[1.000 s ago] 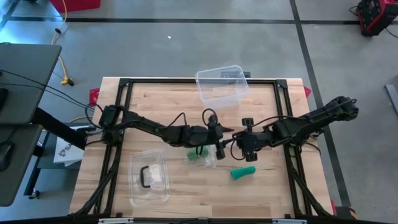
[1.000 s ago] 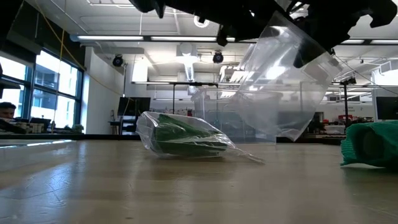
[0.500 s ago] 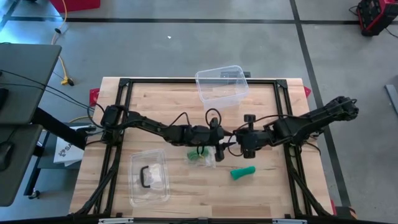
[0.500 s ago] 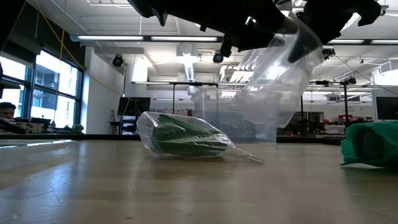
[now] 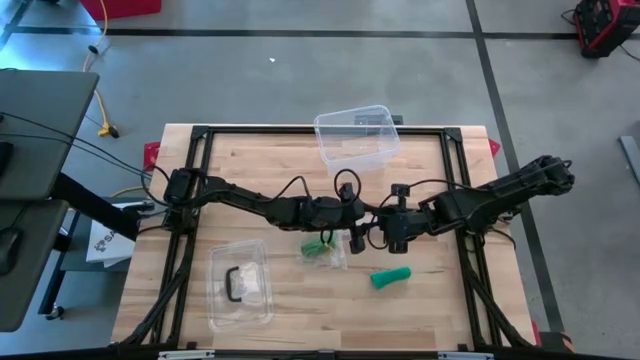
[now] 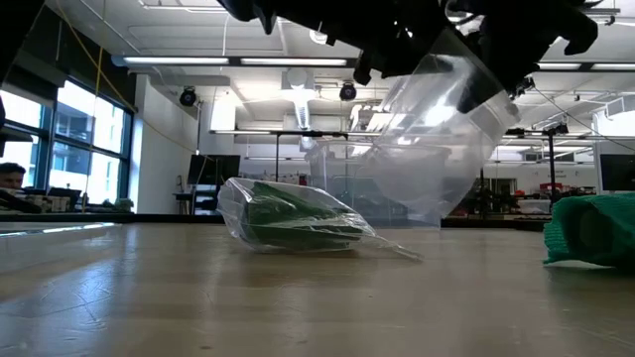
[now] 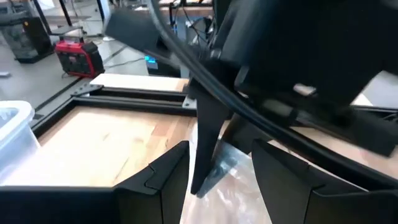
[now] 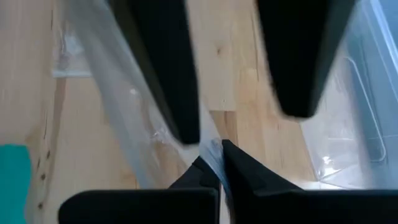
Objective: Roll bandage
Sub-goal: Open the transparent zip bag
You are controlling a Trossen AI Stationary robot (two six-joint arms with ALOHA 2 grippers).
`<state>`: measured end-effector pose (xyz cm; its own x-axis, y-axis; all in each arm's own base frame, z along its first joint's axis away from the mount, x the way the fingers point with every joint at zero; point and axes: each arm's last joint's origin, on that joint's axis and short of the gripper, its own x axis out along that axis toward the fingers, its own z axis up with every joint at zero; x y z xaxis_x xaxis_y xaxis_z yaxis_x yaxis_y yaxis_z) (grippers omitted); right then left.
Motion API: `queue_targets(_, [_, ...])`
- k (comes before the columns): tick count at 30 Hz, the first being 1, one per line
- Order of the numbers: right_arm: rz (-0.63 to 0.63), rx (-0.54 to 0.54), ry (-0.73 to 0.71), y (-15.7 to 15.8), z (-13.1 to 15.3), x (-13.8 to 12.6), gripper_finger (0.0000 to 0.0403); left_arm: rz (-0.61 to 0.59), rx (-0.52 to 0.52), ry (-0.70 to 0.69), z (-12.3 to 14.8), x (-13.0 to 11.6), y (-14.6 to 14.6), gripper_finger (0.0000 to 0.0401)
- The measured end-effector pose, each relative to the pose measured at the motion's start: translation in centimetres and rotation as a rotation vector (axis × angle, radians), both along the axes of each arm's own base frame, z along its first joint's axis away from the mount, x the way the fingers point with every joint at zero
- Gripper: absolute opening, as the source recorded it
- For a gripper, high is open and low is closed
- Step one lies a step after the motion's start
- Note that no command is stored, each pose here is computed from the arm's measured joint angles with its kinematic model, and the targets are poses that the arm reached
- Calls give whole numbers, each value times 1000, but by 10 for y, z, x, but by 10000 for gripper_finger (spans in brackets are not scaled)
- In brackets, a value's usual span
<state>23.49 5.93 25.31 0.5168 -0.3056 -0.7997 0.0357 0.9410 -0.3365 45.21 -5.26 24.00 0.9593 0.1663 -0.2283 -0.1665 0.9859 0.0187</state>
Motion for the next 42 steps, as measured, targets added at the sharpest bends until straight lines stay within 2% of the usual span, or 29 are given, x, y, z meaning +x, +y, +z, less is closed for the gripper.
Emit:
queue_targets(9, [-34, 5, -7, -7, 0, 2, 0, 15, -1, 29, -4, 0, 3, 170])
queue_targets(14, [-53, 4, -9, -11, 0, 3, 0, 91, 31, 80, -12, -1, 2, 170])
queue_targets(23, [-42, 37, -1, -14, 0, 5, 0, 124, 29, 102, -19, 0, 1, 170])
queue_targets(33, [-32, 43, -18, -13, -1, 8, 0, 211, 36, 238, -35, -6, 4, 168])
queue_targets(37, [-11, 24, 24, -12, -10, 14, 0, 230, 17, 260, -37, -8, 5, 143])
queue_targets(42, [11, -6, 96, -9, -27, 24, 0, 253, -22, 305, -42, -11, 5, 80])
